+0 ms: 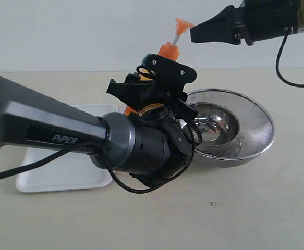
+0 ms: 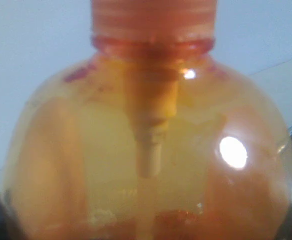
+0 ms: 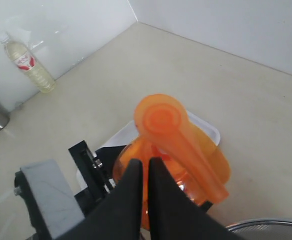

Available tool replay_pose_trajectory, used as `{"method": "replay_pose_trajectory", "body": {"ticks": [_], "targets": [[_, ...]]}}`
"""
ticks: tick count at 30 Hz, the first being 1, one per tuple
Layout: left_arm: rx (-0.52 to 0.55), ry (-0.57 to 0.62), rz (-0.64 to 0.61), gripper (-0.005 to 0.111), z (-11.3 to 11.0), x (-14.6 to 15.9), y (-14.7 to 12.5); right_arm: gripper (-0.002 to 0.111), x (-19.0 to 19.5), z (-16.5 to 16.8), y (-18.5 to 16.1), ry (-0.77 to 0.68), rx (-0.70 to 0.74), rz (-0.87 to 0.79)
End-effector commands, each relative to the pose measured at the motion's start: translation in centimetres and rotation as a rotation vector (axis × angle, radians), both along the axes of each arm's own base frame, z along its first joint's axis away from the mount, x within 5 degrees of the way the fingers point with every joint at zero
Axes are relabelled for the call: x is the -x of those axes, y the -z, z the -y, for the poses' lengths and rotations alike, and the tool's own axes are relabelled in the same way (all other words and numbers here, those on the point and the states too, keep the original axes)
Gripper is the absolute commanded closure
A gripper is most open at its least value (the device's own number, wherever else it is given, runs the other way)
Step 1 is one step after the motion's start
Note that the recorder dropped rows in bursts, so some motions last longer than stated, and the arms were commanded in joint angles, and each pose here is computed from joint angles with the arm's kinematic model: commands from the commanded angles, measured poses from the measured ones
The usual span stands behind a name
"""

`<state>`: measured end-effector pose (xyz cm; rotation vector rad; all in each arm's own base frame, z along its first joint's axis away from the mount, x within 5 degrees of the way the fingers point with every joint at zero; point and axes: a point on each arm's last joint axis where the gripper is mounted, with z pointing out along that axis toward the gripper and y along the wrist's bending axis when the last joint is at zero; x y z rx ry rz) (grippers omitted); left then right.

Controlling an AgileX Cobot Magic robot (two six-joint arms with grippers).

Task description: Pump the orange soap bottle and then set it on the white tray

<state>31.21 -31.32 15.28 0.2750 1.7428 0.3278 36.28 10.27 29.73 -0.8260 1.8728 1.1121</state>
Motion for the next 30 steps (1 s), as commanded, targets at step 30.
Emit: {"method": "replay_pose_trajectory", "body": {"ticks": [30], "targets": [[-0.035, -0.003, 0.083, 0.102, 0.1, -0.1, -1.6, 0.108, -3.7, -0.2, -4.7, 0.045, -0.045, 0.113]]}}
